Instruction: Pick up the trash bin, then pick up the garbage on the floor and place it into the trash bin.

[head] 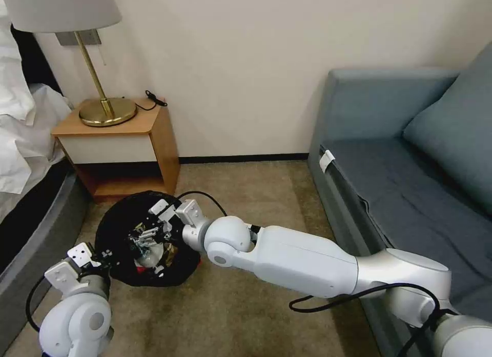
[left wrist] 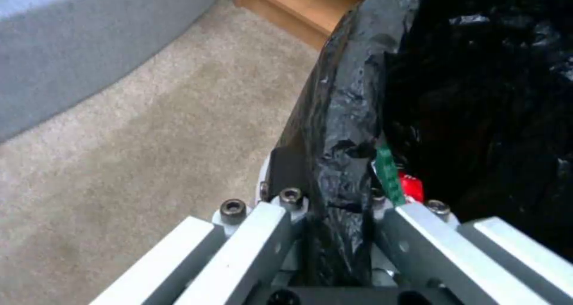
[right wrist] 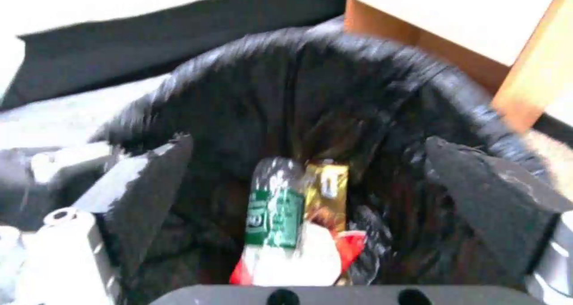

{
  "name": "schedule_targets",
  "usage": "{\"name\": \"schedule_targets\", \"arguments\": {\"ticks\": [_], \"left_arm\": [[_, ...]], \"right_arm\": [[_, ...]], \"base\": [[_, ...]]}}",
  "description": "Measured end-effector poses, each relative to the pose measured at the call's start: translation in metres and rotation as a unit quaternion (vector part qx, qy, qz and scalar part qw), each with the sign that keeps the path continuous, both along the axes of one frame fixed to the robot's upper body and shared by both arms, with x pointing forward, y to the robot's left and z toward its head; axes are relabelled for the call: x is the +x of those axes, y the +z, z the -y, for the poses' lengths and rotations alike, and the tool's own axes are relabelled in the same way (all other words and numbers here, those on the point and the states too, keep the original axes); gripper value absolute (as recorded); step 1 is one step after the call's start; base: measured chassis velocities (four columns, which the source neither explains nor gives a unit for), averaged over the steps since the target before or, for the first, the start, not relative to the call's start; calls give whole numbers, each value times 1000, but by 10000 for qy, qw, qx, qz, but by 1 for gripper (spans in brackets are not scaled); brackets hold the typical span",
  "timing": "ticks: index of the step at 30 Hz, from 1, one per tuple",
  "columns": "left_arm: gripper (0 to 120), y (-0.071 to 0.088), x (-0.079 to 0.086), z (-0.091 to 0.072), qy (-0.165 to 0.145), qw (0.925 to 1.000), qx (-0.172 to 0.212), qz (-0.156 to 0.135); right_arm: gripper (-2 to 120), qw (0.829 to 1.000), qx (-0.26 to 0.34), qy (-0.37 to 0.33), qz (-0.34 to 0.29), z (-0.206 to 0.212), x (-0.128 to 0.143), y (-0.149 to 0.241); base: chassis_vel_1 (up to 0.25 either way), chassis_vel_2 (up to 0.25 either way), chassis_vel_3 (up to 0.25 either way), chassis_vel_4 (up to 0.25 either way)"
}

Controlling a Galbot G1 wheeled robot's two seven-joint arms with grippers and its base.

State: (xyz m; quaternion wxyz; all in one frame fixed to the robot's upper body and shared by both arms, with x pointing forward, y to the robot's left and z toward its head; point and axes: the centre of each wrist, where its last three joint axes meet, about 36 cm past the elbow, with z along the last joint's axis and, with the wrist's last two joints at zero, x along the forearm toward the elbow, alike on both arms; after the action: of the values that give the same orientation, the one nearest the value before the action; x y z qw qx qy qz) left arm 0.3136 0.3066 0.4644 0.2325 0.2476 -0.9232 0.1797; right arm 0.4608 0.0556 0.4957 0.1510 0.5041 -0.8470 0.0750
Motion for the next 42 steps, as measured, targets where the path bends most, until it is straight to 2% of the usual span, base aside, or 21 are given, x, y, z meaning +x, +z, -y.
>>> {"name": "schedule_targets", "arguments": {"ticks": [1, 4, 5, 9, 16, 25, 30, 42], "left_arm": [[2, 0, 0, 0, 0, 10000, 0, 0], [2, -5, 5, -3, 183, 9985, -493, -167], [2, -5, 5, -3, 183, 9985, -493, -167], [2, -16, 13, -12, 342, 9929, -1062, -419], [2, -28, 23, -24, 496, 9843, -1506, -769], [2, -43, 30, -32, 542, 9792, -1641, -1064], [2, -48, 31, -31, 539, 9787, -1626, -1127], [2, -50, 35, -28, 500, 9786, -1536, -1275]], "right_arm": [[99, 10000, 0, 0, 0, 0, 0, 0], [100, 9997, 197, -85, 129, 2, 6, 19], [100, 9997, 197, -85, 129, 2, 6, 19], [100, 9992, 334, -130, 179, 4, 6, 29], [100, 9988, 421, -184, 159, 7, 4, 31], [100, 9982, 477, -325, 133, 15, 7, 28], [100, 9980, 504, -373, 108, 21, 6, 26], [100, 9971, 604, -463, -1, 26, 3, 21]], "base": [[0, 0, 0, 0], [0, 0, 0, 0], [0, 0, 0, 0], [0, 0, 0, 0], [0, 0, 0, 0], [0, 0, 0, 0], [0, 0, 0, 0], [0, 0, 0, 0]]}}
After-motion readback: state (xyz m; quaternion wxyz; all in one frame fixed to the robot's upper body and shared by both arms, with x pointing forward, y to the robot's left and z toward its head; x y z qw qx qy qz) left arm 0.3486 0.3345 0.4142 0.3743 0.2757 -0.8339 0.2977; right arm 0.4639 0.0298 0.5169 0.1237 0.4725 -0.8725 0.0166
